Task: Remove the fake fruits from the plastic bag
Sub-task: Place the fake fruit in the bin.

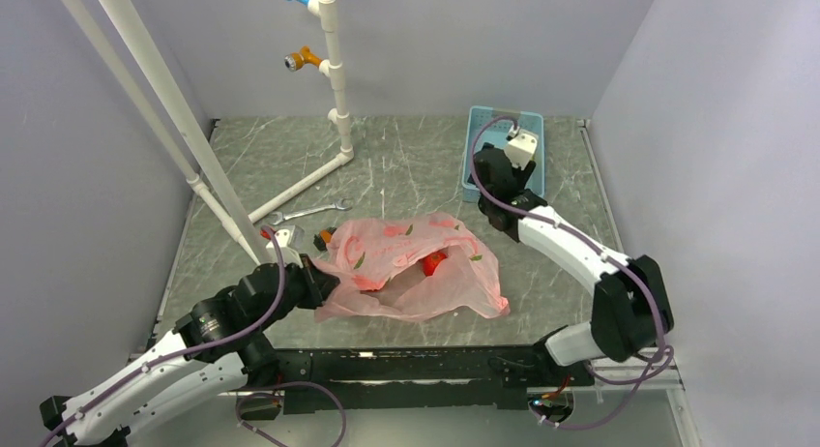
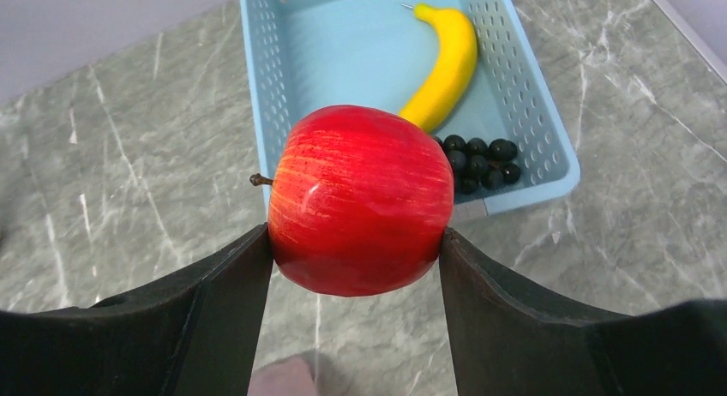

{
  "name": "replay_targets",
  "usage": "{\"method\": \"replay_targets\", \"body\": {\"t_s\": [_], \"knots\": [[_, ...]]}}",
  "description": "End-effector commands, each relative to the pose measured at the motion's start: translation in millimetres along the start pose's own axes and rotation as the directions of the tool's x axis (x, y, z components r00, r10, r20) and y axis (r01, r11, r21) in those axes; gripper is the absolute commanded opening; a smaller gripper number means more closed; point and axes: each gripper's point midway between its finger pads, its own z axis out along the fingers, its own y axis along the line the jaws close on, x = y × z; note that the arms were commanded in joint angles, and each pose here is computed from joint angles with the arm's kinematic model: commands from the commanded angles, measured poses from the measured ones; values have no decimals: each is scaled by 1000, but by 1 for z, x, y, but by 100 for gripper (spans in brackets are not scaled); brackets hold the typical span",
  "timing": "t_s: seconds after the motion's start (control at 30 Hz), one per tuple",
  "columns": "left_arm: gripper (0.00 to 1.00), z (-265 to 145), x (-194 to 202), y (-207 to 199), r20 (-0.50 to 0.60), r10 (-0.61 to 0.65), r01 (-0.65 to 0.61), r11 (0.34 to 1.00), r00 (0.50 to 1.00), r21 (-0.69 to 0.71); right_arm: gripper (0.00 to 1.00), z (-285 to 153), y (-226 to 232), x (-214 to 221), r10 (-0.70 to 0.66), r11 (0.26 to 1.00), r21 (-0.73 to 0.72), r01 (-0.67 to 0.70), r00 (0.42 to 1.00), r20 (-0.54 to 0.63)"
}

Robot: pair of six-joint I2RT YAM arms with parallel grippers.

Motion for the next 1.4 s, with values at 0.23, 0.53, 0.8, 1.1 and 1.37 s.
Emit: {"method": "replay_targets", "body": {"t_s": [0.23,0.53,0.8,1.1,1.37], "knots": [[0,-8,-19,-2,32,-1,3,999,999,-40,0,90,28,5,-107,992,-80,94,979,-174],[0,-8,-15,1,16,-15,16,998,1000,-59,0,125,39,22,-153,984,-122,126,958,-244],[0,-4,-14,-1,-17,-2,0,996,1000,-87,0,136,42,44,-194,976,-153,154,934,-301],[0,6,-14,-9,-34,8,-10,997,999,-79,14,139,26,67,-170,982,-140,127,916,-362],[0,7,-14,-9,-40,19,-23,996,999,-86,29,148,14,78,-147,984,-153,91,901,-408]]}}
